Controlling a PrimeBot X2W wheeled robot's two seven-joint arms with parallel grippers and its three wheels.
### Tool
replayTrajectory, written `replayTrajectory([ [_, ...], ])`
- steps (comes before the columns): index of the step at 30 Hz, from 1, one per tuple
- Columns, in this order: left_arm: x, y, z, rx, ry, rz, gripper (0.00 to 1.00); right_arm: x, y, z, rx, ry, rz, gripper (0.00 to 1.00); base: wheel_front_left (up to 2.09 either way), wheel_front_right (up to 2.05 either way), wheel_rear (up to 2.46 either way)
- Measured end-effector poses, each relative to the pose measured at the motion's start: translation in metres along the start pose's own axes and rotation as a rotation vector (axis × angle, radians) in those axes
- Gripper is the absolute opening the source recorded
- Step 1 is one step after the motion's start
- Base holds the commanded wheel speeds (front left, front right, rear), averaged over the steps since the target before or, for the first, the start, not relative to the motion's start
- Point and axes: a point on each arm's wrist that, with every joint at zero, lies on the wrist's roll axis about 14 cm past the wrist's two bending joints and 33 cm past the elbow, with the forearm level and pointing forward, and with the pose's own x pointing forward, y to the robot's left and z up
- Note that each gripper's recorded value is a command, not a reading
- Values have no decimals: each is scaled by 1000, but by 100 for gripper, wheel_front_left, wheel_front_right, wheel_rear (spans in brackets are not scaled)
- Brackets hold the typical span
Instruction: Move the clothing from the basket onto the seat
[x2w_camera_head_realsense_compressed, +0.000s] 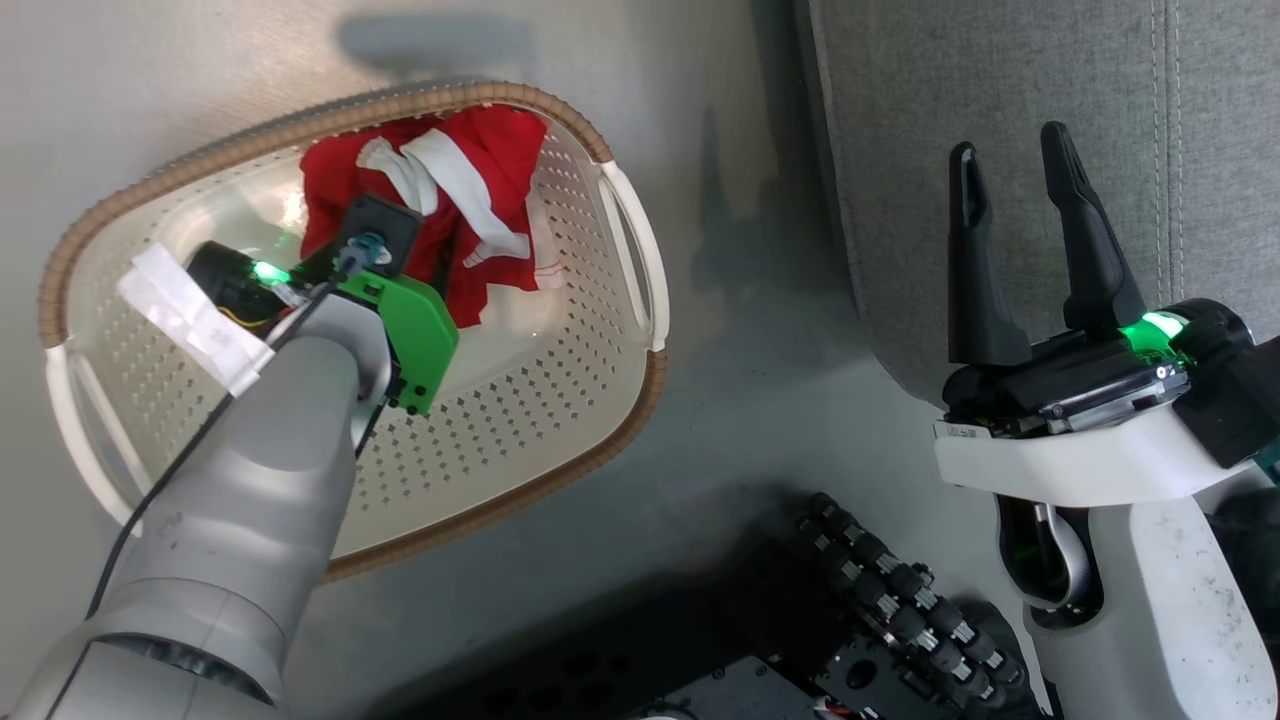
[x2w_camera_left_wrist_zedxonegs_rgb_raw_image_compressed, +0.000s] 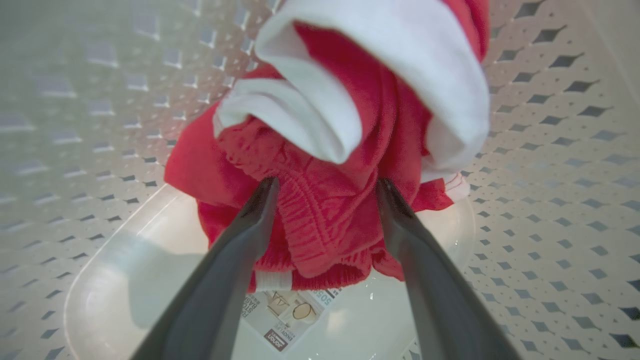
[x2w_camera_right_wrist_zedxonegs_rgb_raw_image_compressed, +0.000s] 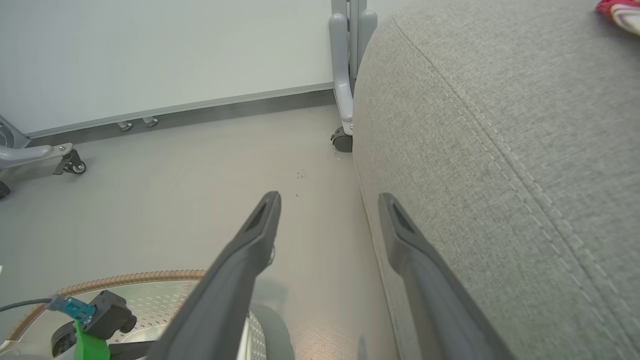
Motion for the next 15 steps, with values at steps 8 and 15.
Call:
replayTrajectory([
  [8, 14, -2, -25, -16, 83, -17, 100, -1, -3, -15, -2, 42, -10, 100, 0, 0, 0],
  [15, 14, 0, -38, -19, 131, -19, 100, -2, -2, -22, 3, 59, -10, 100, 0, 0, 0],
])
